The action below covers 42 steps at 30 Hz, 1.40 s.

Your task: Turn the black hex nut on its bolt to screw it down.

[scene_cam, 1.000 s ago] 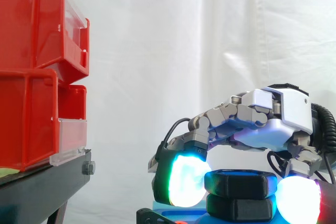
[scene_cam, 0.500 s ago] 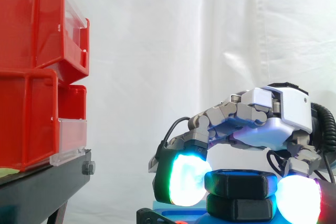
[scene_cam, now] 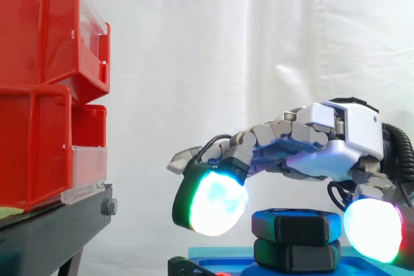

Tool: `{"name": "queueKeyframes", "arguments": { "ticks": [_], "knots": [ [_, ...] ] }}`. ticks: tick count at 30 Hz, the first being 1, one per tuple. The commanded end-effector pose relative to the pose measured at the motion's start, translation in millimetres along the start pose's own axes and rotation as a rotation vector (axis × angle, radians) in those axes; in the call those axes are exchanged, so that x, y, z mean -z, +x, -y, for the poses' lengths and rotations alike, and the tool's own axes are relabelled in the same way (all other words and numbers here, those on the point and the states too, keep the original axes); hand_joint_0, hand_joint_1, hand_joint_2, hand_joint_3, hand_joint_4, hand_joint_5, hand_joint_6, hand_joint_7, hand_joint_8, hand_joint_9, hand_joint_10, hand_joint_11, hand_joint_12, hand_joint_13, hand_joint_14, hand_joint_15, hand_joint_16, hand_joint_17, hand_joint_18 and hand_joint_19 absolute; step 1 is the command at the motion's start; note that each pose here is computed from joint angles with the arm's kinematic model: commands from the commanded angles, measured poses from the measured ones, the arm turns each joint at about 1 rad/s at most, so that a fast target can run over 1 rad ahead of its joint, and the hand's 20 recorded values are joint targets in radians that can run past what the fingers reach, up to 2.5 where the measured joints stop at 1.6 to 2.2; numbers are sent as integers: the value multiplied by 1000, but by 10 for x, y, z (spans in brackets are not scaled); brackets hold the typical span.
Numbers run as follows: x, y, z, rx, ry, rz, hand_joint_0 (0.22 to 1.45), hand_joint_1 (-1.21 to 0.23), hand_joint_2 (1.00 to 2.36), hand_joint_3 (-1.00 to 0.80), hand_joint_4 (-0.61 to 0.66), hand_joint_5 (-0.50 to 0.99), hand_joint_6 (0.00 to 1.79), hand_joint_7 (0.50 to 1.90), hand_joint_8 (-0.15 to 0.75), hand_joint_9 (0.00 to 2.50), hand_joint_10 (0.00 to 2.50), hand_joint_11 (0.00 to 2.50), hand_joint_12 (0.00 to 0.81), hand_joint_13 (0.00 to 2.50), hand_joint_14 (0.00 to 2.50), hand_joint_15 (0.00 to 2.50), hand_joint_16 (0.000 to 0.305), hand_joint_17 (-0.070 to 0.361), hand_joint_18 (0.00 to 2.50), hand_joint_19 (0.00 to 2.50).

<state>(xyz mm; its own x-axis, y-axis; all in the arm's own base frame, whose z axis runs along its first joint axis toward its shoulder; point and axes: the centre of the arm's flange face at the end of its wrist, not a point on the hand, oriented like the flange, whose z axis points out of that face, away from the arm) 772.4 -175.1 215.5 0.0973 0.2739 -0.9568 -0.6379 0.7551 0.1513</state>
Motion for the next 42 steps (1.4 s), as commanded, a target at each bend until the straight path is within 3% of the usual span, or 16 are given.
{"name": "queueKeyframes", "arguments": {
  "ticks": [1,6,7,10,17,20,22,24,28,30,32,34,37,39,41,42],
  "knots": [
    [-51,-96,16,13,-5,11,340,-537,1000,-500,157,-300,501,686,319,172,3,169,441,483,5,174,70,157,629,437],
    [-56,-274,38,52,-2,27,342,-521,1000,-500,168,-300,501,691,323,184,3,179,442,486,5,177,70,157,629,436],
    [-54,-389,4,70,0,26,341,-521,1000,-500,168,-300,501,694,323,186,3,176,442,488,5,178,70,156,631,444],
    [-31,-522,-41,80,11,12,343,-514,1000,-500,180,-296,501,701,326,200,5,188,443,494,5,182,69,156,639,446],
    [220,-918,-298,106,82,-128,363,-464,1000,-500,188,-287,501,713,324,218,4,193,437,494,5,185,67,151,633,457],
    [417,-1100,-402,163,162,-164,371,-465,1000,-500,196,-281,501,709,324,231,4,183,436,501,5,179,67,150,640,449],
    [507,-1174,-466,171,209,-167,384,-465,1000,-500,186,-282,501,715,316,218,4,186,429,488,6,192,65,146,618,465],
    [714,-1318,-647,169,305,-163,388,-467,1000,-500,182,-283,501,715,313,213,4,188,427,486,6,188,64,145,614,459],
    [976,-1392,-910,183,394,-140,394,-469,1000,-500,175,-285,501,710,311,209,4,187,422,477,6,188,64,143,605,461],
    [1137,-1488,-1080,212,443,-87,397,-469,1000,-500,173,-285,501,711,310,208,4,194,420,474,5,188,63,142,600,455],
    [1200,-1538,-1162,212,465,-60,398,-470,1000,-500,173,-285,501,713,310,209,4,185,420,473,5,185,63,142,598,455],
    [1288,-1642,-1290,170,506,-28,401,-470,1000,-500,172,-285,501,711,309,208,4,184,420,434,6,183,63,141,566,453],
    [1378,-1702,-1409,86,547,-15,401,-463,1000,-500,155,-294,501,700,306,133,3,169,423,237,3,107,63,142,348,380],
    [1423,-1720,-1471,21,576,-24,403,-385,1000,-500,121,-300,502,733,285,0,4,206,410,22,2,99,60,135,78,403],
    [1506,-1684,-1537,-33,618,-55,403,-376,1000,-500,119,-300,502,731,284,0,4,204,409,0,2,81,60,135,22,371],
    [1599,-1640,-1585,-61,663,-65,404,-375,1000,-500,119,-300,502,735,284,0,4,203,407,0,0,72,60,135,7,367]
  ]
}}
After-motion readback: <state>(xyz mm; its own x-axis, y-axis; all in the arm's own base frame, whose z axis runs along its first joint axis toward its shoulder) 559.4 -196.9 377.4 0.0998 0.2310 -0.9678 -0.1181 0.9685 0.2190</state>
